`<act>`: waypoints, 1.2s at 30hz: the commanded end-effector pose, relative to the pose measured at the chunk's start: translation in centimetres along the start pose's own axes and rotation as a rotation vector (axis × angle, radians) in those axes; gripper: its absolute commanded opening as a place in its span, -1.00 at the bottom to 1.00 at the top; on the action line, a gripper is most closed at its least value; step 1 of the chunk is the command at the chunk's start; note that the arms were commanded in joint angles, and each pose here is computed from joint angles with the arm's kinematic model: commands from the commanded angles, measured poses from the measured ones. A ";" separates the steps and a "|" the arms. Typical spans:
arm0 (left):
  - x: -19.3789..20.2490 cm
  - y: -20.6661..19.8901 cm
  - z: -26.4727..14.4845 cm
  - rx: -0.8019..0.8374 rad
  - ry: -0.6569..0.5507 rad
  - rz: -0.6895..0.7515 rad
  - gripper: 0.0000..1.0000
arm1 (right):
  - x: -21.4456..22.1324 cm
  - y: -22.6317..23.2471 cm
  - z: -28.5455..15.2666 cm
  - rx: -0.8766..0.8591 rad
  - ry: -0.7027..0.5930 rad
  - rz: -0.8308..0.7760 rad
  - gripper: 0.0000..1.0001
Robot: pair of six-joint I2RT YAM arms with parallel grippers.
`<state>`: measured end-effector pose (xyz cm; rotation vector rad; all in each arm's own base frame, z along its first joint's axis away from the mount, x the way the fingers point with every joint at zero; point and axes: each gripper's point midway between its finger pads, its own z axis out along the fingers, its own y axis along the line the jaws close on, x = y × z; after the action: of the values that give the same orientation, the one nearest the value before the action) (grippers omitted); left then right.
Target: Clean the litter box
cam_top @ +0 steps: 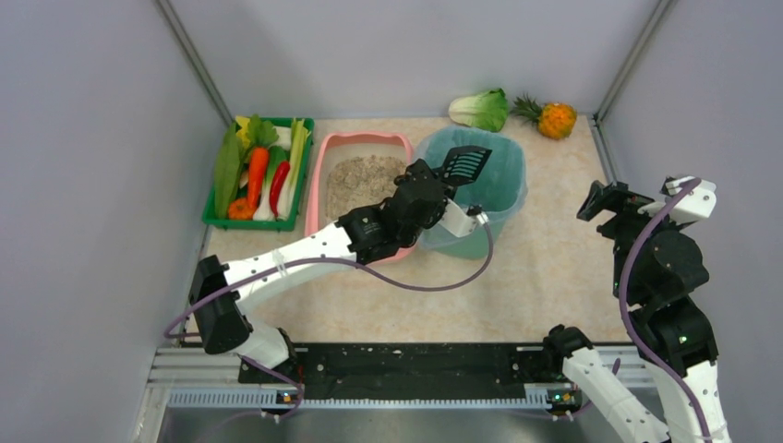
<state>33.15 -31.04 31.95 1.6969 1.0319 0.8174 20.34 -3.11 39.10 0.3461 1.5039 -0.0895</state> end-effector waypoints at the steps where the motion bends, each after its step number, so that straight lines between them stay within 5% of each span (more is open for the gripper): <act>1: 0.9 2.8 -0.8 -0.071 0.025 -0.123 -1.00 | -0.6 0.5 0.1 -0.021 -0.015 0.006 0.77; 17: 2.0 3.0 -2.2 0.097 -0.122 -0.725 -1.00 | -0.3 0.5 0.1 -0.022 -0.013 0.017 0.78; 26: 1.8 4.1 -3.2 0.128 -0.249 -0.900 -1.00 | -0.1 1.0 0.4 -0.033 -0.006 0.029 0.77; 31: 2.4 3.7 -2.5 0.086 -0.183 -0.819 -1.00 | -0.1 1.2 0.5 -0.038 -0.003 0.027 0.77; 36: 3.5 2.9 -1.6 -0.137 0.078 -0.346 -1.00 | -0.1 1.3 0.5 -0.042 -0.003 0.030 0.77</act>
<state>33.51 -28.42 33.18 1.3051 1.4468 0.2982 20.68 -2.65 38.76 0.3367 1.5153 -0.0707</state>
